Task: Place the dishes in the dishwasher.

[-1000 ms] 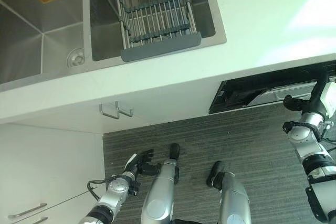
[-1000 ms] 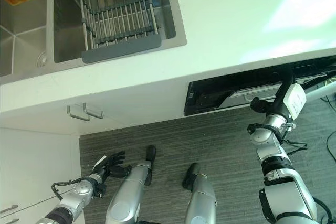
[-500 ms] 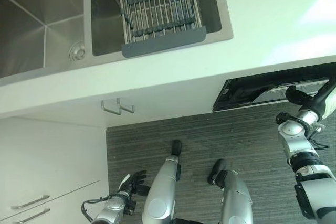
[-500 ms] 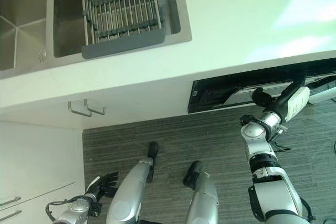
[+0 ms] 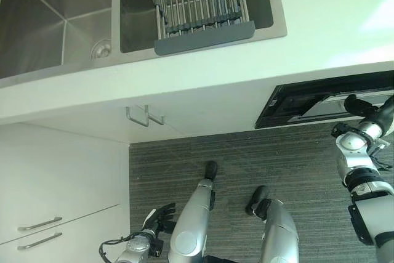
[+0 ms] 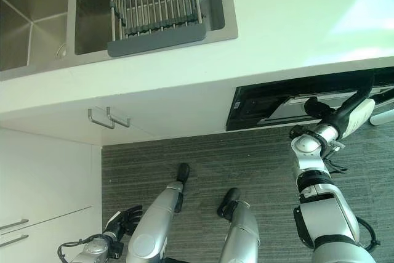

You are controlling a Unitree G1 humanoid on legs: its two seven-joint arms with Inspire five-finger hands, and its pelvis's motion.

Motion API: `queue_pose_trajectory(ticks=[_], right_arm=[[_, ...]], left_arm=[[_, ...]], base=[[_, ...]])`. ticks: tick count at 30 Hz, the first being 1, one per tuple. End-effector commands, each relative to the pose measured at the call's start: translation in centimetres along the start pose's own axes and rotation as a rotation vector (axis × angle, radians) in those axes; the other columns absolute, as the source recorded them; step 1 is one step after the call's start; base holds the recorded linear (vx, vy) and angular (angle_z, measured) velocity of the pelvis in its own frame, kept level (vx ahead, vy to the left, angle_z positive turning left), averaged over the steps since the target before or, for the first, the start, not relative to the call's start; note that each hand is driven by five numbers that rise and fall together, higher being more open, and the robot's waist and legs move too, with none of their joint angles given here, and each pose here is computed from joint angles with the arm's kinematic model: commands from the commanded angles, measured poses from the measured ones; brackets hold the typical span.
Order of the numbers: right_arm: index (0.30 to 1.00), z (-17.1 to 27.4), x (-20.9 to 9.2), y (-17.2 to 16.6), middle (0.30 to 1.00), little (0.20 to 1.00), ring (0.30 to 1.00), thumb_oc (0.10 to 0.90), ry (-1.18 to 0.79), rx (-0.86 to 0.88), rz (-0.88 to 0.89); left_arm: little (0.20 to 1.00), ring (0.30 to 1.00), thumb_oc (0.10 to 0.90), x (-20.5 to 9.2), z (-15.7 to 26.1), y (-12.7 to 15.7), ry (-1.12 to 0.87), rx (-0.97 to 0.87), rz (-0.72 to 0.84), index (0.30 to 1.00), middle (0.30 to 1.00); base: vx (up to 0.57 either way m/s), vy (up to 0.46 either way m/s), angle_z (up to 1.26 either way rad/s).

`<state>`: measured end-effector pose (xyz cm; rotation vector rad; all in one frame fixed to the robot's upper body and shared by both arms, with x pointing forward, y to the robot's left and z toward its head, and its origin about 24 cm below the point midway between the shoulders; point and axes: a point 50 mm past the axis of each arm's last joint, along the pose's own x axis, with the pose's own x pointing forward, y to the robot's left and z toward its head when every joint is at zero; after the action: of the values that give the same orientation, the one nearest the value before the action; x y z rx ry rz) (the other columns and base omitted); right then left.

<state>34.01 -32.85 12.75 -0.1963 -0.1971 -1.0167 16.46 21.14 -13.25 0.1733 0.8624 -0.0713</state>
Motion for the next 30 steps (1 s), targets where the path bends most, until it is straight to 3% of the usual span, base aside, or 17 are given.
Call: queue_pose_trajectory(ticks=[1, 7, 11, 17, 24, 30], right_arm=[[0.900, 14.3, 0.5, 6.3, 0.900, 0.900, 0.900, 0.800, 0.043, 0.868, 0.059], [0.900, 15.9, 0.4, 6.8, 0.900, 0.900, 0.900, 0.800, 0.092, 1.012, 0.090], [0.900, 18.0, 0.1, 7.6, 0.900, 0.900, 0.900, 0.800, 0.101, 1.174, 0.224], [0.900, 20.5, -0.5, 8.1, 0.900, 0.900, 0.900, 0.800, 0.049, 1.281, 0.346], [0.900, 23.5, -0.2, 7.0, 0.900, 0.900, 0.900, 0.800, -0.056, 1.344, 0.391], [0.900, 25.4, -1.3, 7.0, 0.900, 0.900, 0.900, 0.800, -0.139, 1.273, 0.410]], left_arm=[[0.900, 0.900, 0.800, -0.4, -0.7, -0.6, -0.018, 0.013, -0.031, 0.900, 0.900], [0.900, 0.900, 0.800, -0.5, -0.9, -0.5, -0.003, 0.005, -0.031, 0.900, 0.900], [0.900, 0.900, 0.800, -0.7, -1.2, 0.0, -0.002, 0.012, -0.033, 0.900, 0.900], [0.900, 0.900, 0.800, -0.7, -1.2, 0.3, 0.003, 0.013, -0.029, 0.900, 0.900], [0.900, 0.900, 0.800, -1.2, -2.2, 1.1, 0.037, 0.030, -0.031, 0.900, 0.900], [0.900, 0.900, 0.800, -1.3, -2.3, 1.3, 0.043, 0.028, -0.030, 0.900, 0.900]], base=[[0.00, 0.043, 0.01], [0.01, 0.028, -0.03], [0.00, 0.012, 0.02], [0.01, 0.011, 0.05], [0.04, 0.023, -0.14], [0.01, 0.007, 0.05]])
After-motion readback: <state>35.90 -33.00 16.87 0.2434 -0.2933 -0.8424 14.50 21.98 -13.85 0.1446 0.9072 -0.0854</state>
